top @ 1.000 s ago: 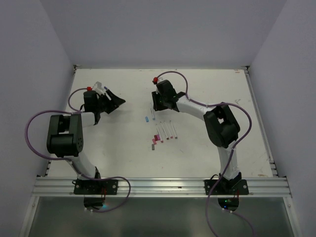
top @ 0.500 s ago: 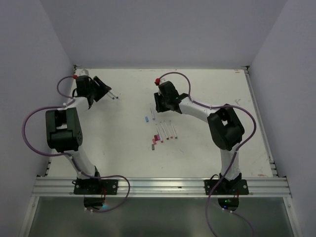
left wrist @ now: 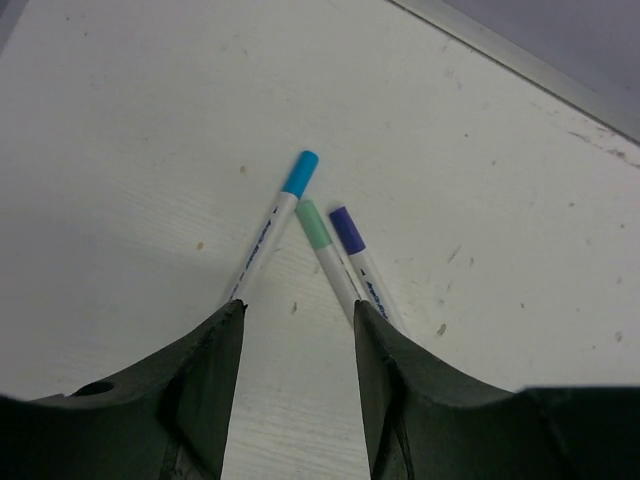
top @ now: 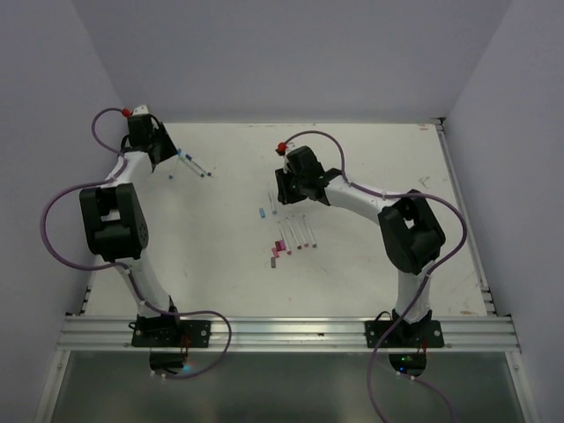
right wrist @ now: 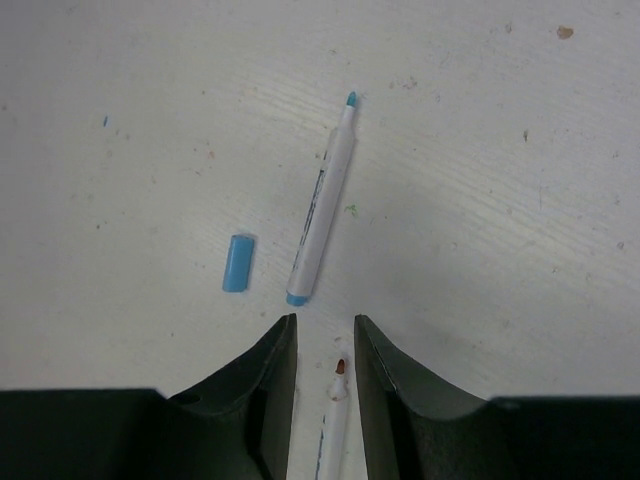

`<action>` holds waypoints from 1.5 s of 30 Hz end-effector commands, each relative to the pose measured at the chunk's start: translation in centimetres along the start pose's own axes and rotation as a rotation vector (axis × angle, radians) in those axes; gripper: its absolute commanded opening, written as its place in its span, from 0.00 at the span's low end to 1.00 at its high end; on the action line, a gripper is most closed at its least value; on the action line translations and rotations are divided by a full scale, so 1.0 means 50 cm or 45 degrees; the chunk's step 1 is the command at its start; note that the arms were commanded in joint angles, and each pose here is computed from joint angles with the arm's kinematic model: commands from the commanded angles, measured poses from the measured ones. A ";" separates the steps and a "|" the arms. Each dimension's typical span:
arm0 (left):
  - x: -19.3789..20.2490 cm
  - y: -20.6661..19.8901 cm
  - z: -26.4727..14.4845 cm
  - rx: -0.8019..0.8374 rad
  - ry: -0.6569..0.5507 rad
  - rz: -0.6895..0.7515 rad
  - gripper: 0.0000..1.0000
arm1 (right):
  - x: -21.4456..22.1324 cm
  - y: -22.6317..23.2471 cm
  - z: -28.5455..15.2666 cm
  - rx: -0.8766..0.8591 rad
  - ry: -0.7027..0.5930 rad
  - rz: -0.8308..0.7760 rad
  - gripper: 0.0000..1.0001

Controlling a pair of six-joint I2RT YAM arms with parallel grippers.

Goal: Open the pen caps

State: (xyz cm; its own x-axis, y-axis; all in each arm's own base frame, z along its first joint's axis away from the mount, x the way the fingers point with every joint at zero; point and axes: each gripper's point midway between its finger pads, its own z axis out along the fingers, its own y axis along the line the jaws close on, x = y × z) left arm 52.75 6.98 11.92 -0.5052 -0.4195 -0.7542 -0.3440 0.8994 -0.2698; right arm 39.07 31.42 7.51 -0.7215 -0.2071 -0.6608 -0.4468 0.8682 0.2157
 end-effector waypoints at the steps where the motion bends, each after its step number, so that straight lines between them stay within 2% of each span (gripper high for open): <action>1: -0.016 0.046 0.001 -0.116 -0.008 0.128 0.49 | -0.044 0.031 -0.048 -0.102 -0.076 -0.037 0.33; 6: 0.002 0.054 0.013 -0.116 0.013 0.152 0.45 | -0.033 0.054 -0.050 -0.195 -0.048 -0.024 0.33; 18: 0.078 0.074 0.080 -0.188 0.118 0.196 0.40 | -0.061 0.085 -0.087 -0.295 -0.137 0.002 0.33; 30: 0.096 0.062 0.089 -0.281 0.163 0.297 0.39 | -0.072 0.083 -0.106 -0.279 -0.167 -0.001 0.33; 39: 0.105 0.071 0.091 -0.332 0.226 0.291 0.40 | -0.084 0.087 -0.128 -0.292 -0.203 -0.006 0.33; 45: 0.092 0.091 0.093 -0.381 0.199 0.286 0.39 | -0.083 0.091 -0.132 -0.302 -0.208 -0.008 0.33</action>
State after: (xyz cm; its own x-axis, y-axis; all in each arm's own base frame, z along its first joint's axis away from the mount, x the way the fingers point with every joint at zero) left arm 51.98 8.36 3.44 -0.7158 -0.2604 -0.6479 -0.3874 0.9201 0.0582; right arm 36.45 33.05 13.04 -0.6741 -0.1618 -0.7207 -0.5549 0.7549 0.3495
